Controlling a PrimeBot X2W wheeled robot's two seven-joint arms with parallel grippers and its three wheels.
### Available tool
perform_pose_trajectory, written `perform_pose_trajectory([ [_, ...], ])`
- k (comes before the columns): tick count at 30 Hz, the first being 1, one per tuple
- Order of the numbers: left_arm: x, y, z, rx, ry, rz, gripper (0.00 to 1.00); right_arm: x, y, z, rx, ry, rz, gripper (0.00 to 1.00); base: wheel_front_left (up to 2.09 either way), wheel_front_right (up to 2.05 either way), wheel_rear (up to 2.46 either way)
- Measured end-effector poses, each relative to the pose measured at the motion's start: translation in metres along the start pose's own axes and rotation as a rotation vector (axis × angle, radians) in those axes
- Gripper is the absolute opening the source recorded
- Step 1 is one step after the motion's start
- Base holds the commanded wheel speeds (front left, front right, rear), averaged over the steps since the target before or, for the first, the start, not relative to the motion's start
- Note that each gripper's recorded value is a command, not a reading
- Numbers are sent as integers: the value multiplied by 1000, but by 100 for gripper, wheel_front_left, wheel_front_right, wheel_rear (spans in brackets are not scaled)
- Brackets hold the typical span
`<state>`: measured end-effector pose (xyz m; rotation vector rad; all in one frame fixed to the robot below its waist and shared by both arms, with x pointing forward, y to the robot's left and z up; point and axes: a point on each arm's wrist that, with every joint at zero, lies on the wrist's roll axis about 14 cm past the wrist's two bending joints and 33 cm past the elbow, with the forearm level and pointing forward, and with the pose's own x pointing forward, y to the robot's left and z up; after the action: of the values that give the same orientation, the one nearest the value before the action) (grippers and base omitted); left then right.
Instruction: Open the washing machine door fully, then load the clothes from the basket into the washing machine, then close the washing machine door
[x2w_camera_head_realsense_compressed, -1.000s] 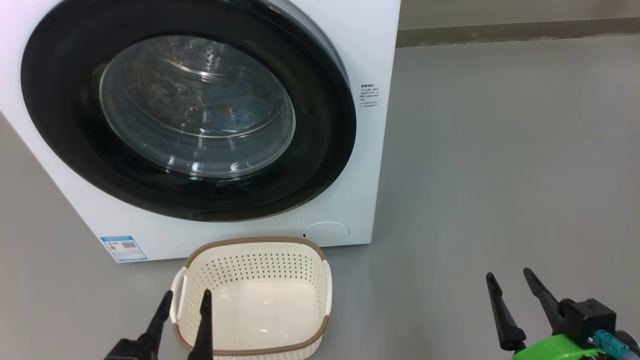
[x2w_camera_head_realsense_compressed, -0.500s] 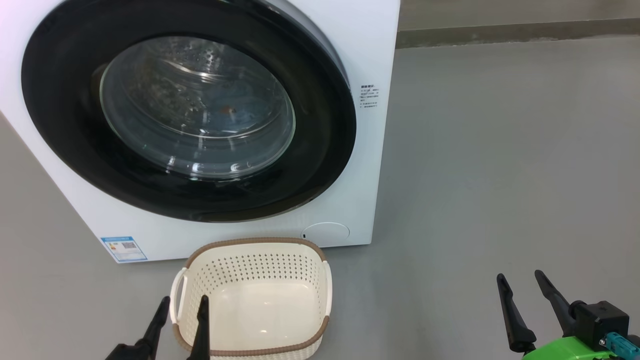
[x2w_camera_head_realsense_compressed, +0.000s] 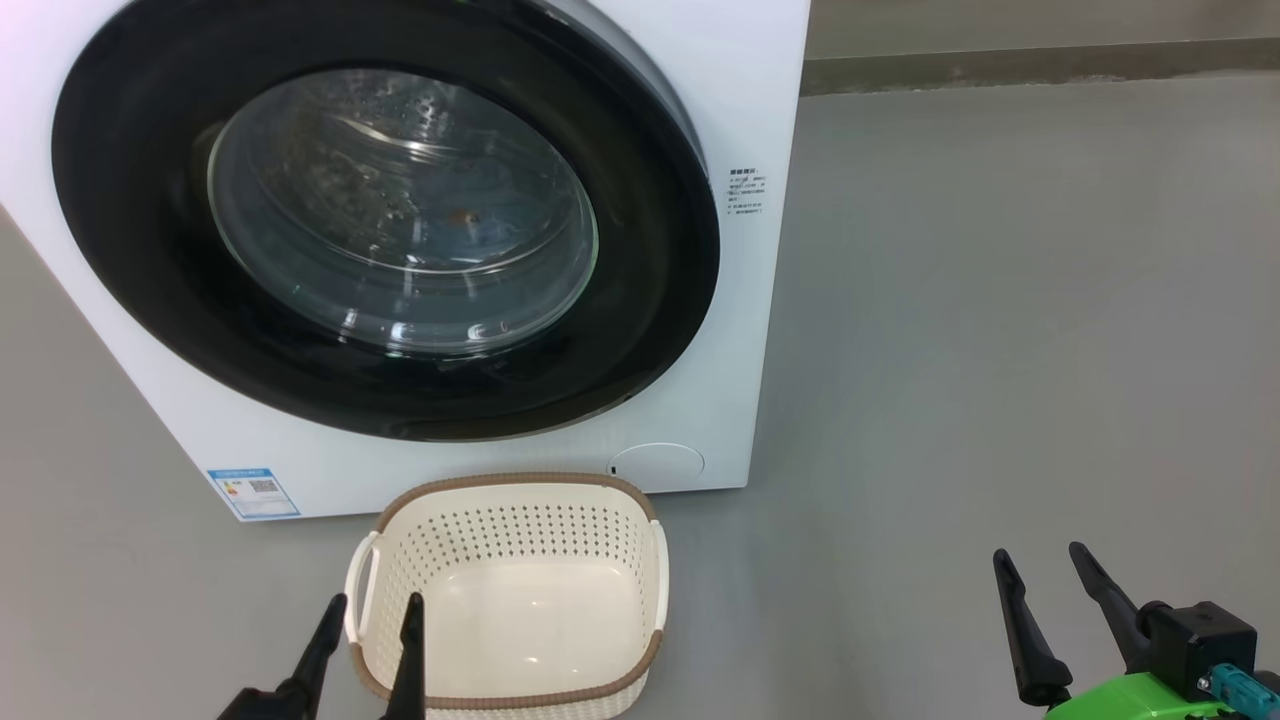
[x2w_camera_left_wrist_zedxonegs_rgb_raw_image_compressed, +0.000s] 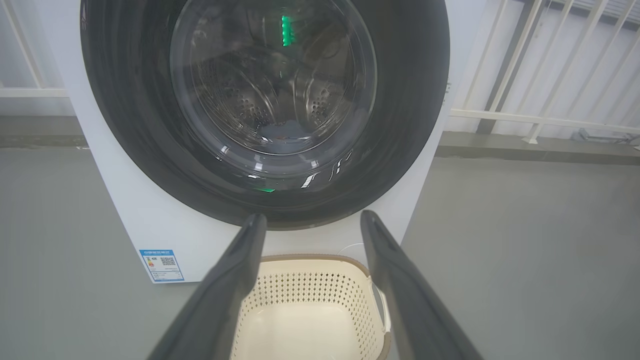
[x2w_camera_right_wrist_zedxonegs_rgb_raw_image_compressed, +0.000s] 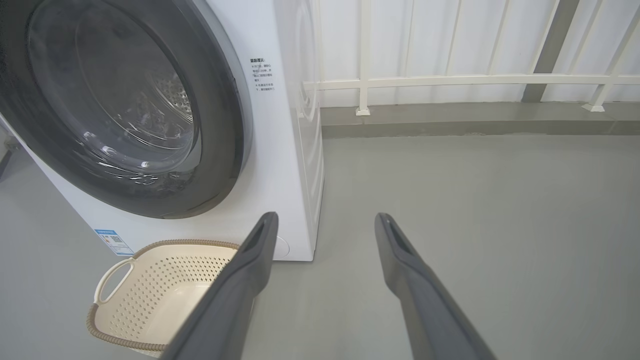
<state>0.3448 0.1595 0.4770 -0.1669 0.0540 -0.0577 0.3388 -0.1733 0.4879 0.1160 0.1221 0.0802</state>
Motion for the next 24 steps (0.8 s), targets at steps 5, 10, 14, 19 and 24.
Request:
perform_pose_trajectory([
  [5,0,-1,-1,-3,3,-2,100,0,0,-1,2,2,0,100,0,0,0],
  [10,0,-1,-2,-5,5,1,100,0,0,-1,3,4,-1,100,0,0,0],
  [14,-1,0,-3,-5,8,6,100,0,0,-4,4,12,1,100,0,0,0],
  [19,-9,1,-24,-22,73,21,0,-6,0,-29,32,86,-10,0,0,0,0],
  [24,-9,2,-27,-76,94,34,0,-6,-1,-30,85,85,-15,0,0,0,0],
])
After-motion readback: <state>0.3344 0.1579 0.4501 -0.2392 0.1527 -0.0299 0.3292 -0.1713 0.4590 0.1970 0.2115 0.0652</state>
